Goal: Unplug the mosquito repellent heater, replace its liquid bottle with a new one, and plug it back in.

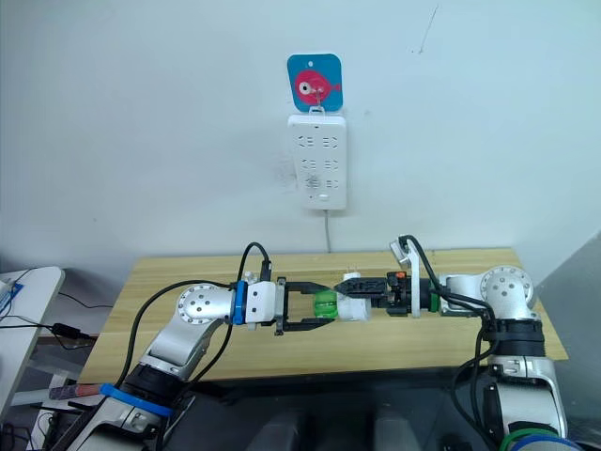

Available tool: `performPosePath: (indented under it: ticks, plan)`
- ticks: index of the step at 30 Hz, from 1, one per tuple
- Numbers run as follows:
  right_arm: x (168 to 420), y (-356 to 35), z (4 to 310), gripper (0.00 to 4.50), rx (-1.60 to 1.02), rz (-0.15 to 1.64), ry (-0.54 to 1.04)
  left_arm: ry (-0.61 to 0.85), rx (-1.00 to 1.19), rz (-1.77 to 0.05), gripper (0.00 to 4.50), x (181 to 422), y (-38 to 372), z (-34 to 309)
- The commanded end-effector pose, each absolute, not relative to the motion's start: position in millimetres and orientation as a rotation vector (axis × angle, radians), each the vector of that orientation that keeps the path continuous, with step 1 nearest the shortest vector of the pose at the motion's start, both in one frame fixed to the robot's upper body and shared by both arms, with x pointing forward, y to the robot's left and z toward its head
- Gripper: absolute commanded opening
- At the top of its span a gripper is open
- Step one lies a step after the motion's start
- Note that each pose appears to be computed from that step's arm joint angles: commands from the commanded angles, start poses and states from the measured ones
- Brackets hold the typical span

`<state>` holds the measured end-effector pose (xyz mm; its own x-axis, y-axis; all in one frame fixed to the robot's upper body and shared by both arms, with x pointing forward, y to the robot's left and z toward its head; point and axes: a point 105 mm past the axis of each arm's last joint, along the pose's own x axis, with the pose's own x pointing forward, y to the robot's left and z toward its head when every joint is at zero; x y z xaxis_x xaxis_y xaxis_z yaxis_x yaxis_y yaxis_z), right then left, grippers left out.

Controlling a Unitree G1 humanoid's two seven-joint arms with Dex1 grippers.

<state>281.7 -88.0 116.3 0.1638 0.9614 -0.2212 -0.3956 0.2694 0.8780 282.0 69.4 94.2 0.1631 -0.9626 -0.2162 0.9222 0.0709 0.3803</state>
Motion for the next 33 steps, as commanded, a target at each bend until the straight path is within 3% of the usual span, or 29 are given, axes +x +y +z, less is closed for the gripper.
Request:
performPosePath:
  ticks: [1,7,12,18,22,25,27,33]
  plan:
    - [268.9,-84.1,124.1,4.46,0.739,1.204,0.925,-0.114,0.498,-1.394,2.26,286.0,70.3,97.3]
    - [270.4,-84.9,123.2,4.46,0.751,1.195,0.921,-0.115,0.498,-1.395,2.26,285.9,70.3,97.6]
    - [269.5,-87.0,122.4,2.99,0.747,1.193,0.922,-0.116,0.497,-1.398,2.26,285.9,70.0,97.7]
    - [271.0,-87.4,122.1,3.00,0.748,1.187,0.910,-0.091,0.474,-1.423,2.26,282.1,69.2,94.5]
    - [257.6,-85.2,121.0,3.00,0.641,1.243,0.907,0.053,0.294,-1.446,2.26,279.1,71.4,94.2]
    - [244.0,-85.4,113.6,3.00,0.518,1.295,0.914,0.343,-0.159,-1.506,2.26,267.1,75.3,104.4]
    - [240.0,-86.2,109.9,3.00,0.474,1.321,0.912,0.507,-0.348,-1.556,2.26,255.9,81.5,107.1]
    - [248.9,-89.1,113.6,3.00,0.514,1.328,0.867,0.521,-0.390,-1.502,2.26,263.9,83.9,107.2]
